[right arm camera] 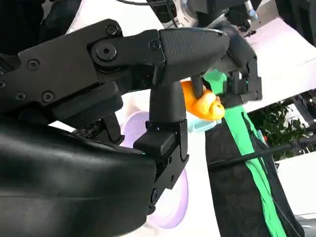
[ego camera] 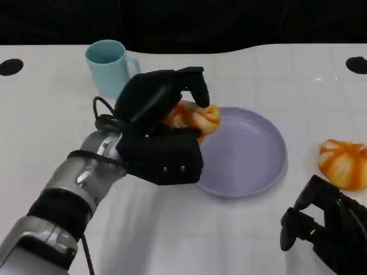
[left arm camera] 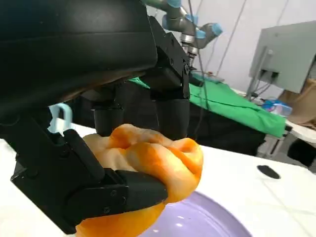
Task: Grasp the bread from the table and place it into the plate.
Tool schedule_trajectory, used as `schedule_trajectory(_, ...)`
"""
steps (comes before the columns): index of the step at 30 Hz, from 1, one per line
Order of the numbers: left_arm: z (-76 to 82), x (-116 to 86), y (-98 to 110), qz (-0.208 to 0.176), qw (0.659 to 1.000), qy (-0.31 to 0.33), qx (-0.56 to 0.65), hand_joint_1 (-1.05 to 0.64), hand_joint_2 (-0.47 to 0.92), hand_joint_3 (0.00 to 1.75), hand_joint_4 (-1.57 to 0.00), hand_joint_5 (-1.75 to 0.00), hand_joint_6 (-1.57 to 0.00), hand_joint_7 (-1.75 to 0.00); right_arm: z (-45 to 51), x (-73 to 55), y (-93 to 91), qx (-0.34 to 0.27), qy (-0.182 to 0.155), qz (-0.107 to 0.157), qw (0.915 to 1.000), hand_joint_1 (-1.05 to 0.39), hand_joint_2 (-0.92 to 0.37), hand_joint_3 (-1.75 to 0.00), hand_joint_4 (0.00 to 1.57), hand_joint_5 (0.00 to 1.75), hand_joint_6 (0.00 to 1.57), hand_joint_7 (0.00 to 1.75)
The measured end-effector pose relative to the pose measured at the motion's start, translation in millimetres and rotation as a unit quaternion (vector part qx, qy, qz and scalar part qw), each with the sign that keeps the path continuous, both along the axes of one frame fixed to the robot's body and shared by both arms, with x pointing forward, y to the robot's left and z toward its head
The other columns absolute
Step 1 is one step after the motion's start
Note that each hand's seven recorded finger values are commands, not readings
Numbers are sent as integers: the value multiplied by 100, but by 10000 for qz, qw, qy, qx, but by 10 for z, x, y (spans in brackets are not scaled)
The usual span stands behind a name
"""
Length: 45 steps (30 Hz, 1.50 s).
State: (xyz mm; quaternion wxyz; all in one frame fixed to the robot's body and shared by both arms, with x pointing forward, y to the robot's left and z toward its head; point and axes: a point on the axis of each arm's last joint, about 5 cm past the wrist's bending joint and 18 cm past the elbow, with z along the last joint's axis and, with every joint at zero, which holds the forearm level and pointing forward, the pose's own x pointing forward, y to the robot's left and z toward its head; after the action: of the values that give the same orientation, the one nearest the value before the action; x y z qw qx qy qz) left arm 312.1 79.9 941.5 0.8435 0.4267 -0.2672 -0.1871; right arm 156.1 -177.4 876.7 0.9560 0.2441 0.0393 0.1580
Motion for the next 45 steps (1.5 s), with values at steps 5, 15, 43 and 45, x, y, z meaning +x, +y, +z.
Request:
schedule_trajectory(5, -33, -6, -180, -171, 9998, -1, 112, -20, 45, 130, -92, -175, -70, -175, -3, -5, -6, 3, 1, 5, 10000, -59, -92, -34, 75, 175, 61, 159)
schedule_trajectory(15, -26, -12, -478, -444, 9984, 164, 324, -20, 52, 116, -88, -175, -67, -174, -4, -8, -12, 45, 3, -11, 10000, -59, -92, -33, 74, 175, 59, 161)
schedule_trajectory(43, 203, 85, -431, -1046, 9687, 791, 2106, -92, 92, 53, 0, -35, -15, -4, 2, 1, -7, 50, 11, 39, 10000, -59, -92, -36, 74, 175, 59, 162)
schedule_trajectory(45, 239, 79, -400, -1121, 9688, 808, 2058, -91, 92, 53, 0, -35, -16, -5, 1, 1, -11, 46, 14, 28, 10000, -59, -92, -36, 75, 175, 59, 162)
